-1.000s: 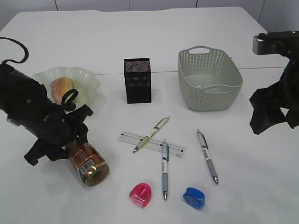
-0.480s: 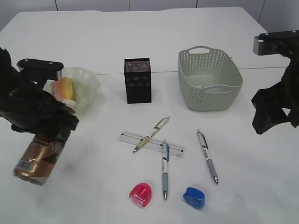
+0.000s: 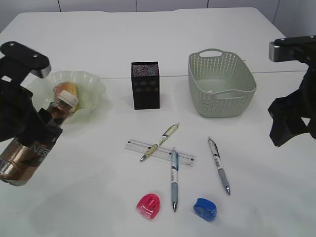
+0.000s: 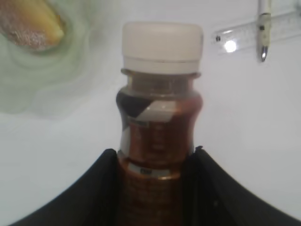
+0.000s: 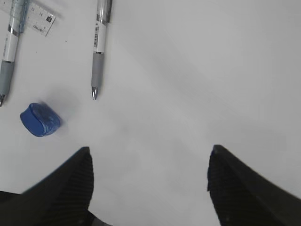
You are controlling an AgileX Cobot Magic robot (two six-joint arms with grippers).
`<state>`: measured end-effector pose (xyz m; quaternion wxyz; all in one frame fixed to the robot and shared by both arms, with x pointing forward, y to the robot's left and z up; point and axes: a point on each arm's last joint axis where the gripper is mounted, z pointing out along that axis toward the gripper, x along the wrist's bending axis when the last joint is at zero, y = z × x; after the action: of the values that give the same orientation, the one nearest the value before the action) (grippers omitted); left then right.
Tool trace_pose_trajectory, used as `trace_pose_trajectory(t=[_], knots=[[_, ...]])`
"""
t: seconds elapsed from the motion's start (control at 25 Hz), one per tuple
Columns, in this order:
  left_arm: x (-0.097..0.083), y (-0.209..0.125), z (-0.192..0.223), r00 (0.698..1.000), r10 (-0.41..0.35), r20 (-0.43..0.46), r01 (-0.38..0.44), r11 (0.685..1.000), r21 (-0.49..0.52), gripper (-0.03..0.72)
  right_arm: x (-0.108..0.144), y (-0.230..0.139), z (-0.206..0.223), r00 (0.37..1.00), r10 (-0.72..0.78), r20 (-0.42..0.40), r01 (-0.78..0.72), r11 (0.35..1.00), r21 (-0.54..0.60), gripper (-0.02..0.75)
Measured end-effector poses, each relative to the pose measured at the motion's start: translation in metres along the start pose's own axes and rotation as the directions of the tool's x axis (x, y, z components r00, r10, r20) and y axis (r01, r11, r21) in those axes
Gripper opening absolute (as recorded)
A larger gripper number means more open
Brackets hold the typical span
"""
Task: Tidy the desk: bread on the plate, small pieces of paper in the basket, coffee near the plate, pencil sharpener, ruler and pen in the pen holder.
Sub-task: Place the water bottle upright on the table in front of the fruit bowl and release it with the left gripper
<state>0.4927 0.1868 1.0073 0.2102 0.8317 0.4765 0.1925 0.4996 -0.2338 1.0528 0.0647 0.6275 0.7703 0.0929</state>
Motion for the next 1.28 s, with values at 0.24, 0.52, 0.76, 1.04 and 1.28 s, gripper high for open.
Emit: trace_pose_trajectory(t=[0.24, 0.52, 0.76, 1.04, 1.28], knots=[[-0.007, -0.038, -0.012, 0.999, -0.017, 0.030, 0.023, 0.979, -0.202, 0.351, 0.000, -0.002, 0.000, 1.000, 0.000, 0.001, 0.000, 1.000, 0.020, 0.552], [-0.015, -0.083, -0.020, 0.997, -0.047, 0.063, 0.069, 0.899, -0.433, 0.349, 0.000, -0.002, 0.000, 1.000, 0.000, 0.001, 0.000, 1.000, 0.022, 0.552], [-0.011, -0.071, -0.028, 0.977, -0.177, 0.122, 0.212, 0.712, -0.669, 0.349, 0.000, -0.004, 0.000, 1.000, 0.000, 0.001, 0.000, 0.999, 0.041, 0.552], [-0.010, -0.061, -0.019, 0.976, -0.177, 0.127, 0.212, 0.639, -0.739, 0.347, 0.000, -0.004, 0.000, 1.000, -0.002, 0.005, 0.002, 0.999, 0.046, 0.552], [-0.010, -0.054, 0.003, 0.976, -0.175, 0.128, 0.204, 0.548, -0.811, 0.344, -0.003, -0.004, 0.000, 0.999, -0.015, 0.031, 0.014, 0.999, 0.039, 0.552]])
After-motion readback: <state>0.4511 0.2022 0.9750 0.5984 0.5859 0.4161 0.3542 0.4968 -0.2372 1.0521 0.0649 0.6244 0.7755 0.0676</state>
